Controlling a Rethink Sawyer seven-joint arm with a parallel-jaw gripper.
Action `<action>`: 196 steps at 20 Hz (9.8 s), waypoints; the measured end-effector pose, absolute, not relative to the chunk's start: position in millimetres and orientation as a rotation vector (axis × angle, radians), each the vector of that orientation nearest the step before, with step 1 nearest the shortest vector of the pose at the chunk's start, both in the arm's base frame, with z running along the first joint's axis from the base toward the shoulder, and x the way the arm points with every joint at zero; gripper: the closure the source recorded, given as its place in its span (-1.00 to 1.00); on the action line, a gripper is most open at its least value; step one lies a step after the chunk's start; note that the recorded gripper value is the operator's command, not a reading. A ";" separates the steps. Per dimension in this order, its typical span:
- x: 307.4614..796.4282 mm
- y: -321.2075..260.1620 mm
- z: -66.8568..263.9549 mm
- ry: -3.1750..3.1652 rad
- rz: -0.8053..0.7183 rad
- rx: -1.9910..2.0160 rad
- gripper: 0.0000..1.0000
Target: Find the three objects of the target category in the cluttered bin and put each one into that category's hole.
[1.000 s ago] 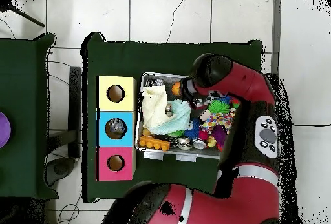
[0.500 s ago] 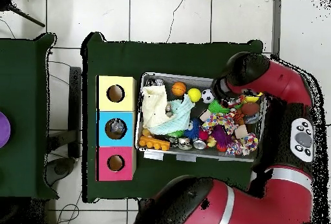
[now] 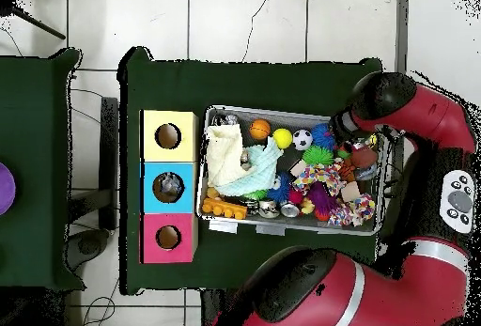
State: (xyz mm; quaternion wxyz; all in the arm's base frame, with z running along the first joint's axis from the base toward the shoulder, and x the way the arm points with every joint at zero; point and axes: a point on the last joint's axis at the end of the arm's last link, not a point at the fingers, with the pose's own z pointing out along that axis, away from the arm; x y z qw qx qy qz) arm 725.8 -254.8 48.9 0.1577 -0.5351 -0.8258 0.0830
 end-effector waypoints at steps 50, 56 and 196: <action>710.0 -137.2 12.1 -2.432 0.064 -1.392 1.00; 725.4 -185.9 4.6 -2.461 0.097 -1.455 1.00; 674.3 -258.6 40.9 -2.635 0.066 -1.521 1.00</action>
